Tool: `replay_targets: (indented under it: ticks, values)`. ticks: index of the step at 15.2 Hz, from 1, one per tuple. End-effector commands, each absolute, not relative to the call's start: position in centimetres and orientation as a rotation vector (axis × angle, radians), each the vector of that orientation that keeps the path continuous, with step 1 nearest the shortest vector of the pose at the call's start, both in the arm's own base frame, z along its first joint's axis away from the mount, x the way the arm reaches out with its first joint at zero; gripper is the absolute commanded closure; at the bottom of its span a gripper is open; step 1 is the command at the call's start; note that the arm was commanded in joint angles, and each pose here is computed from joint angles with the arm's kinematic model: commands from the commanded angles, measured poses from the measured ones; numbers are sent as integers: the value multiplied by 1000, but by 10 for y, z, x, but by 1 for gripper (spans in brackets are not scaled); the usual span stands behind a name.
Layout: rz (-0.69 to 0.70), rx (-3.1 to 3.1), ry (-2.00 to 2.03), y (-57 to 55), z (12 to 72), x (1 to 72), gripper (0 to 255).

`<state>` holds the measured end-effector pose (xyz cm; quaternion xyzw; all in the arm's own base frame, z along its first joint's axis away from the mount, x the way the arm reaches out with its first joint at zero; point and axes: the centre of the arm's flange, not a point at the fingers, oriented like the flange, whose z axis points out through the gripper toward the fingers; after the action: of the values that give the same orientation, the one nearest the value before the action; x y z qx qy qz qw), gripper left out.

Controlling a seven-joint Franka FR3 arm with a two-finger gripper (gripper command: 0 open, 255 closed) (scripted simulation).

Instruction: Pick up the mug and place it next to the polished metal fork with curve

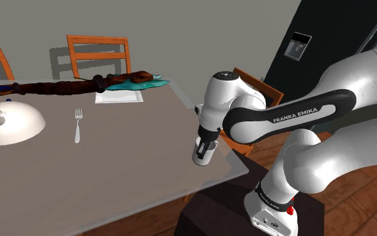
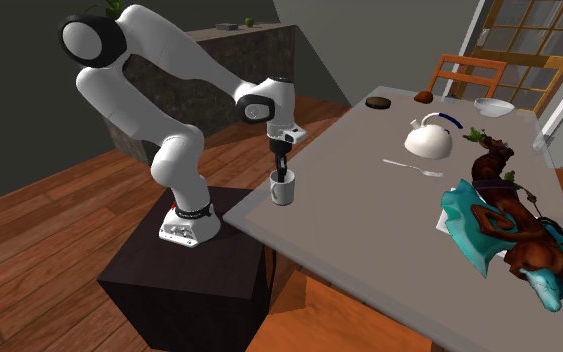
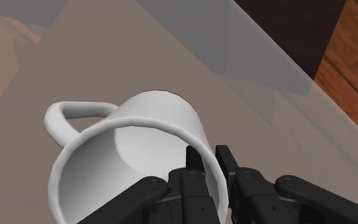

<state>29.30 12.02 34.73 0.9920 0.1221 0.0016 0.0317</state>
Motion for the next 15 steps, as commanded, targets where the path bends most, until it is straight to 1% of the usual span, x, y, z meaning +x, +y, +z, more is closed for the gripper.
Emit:
replay_targets:
  ticks: [1, 3, 15]
  values:
    - [5, 3055, 376, 120, 347, 293, 255]
    - [5, 3055, 376, 120, 347, 293, 255]
    - [5, 3055, 376, 120, 411, 293, 255]
